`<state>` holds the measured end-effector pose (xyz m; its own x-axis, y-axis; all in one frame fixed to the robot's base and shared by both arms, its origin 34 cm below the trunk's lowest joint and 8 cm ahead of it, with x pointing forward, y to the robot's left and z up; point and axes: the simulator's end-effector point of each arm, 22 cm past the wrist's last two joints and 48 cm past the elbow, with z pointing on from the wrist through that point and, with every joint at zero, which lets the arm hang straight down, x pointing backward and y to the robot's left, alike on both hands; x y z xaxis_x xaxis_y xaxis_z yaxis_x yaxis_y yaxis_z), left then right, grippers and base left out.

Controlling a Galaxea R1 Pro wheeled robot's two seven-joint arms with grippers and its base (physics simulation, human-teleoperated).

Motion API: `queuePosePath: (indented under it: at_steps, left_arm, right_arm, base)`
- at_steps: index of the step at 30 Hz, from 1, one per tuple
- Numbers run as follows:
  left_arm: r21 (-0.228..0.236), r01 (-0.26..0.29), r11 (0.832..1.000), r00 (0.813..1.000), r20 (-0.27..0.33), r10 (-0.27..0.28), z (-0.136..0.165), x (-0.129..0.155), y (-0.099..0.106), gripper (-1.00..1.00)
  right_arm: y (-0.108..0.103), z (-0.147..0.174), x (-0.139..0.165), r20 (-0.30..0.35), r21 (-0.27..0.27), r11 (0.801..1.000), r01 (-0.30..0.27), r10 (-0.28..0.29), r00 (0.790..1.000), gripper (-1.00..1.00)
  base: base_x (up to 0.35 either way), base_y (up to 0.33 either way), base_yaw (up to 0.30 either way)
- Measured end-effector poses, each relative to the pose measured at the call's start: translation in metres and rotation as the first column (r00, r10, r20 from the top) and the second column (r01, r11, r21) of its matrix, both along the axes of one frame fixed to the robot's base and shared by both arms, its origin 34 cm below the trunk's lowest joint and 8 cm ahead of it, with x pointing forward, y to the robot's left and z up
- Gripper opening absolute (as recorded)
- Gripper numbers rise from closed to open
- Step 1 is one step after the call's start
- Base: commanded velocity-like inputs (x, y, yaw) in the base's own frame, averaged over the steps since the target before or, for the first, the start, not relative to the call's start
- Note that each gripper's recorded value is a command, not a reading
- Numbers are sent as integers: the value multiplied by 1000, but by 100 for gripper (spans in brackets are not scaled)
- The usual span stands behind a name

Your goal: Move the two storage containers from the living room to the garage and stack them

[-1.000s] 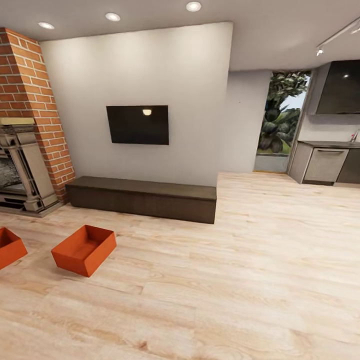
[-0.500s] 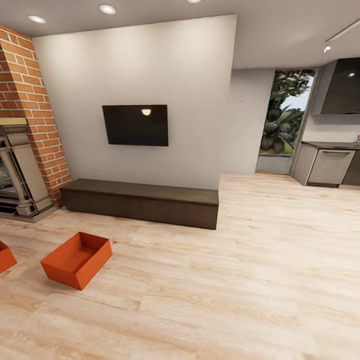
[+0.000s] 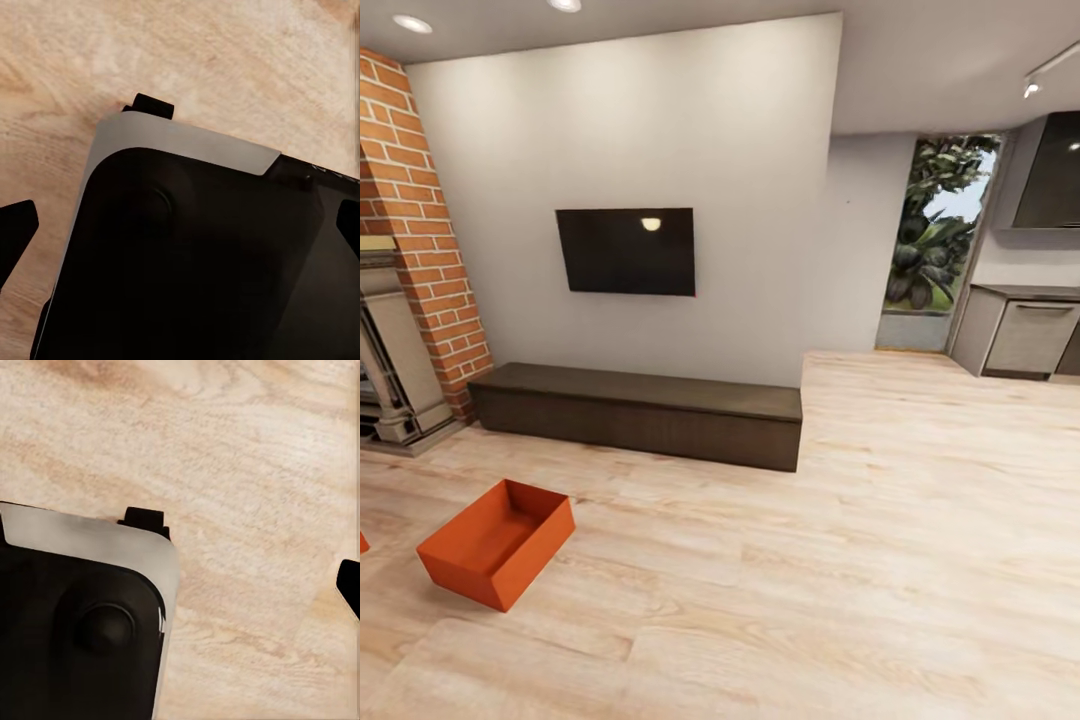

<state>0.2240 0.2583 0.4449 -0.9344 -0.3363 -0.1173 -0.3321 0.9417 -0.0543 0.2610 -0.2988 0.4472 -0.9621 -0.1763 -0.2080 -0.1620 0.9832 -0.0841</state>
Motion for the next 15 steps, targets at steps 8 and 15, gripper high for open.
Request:
queuePosePath:
  at_steps: [8,15]
  left_arm:
    - [0,-1,1000,1000,0,1,0,0,0,100]
    - [1,-2,1000,1000,1,2,0,0,1,100]
  right_arm:
    - [-2,0,0,-1,-3,1000,-1,1,1000,100]
    - [-3,0,0,-1,-4,1000,-1,1,1000,100]
  base:
    - [326,0,0]
    - [326,0,0]
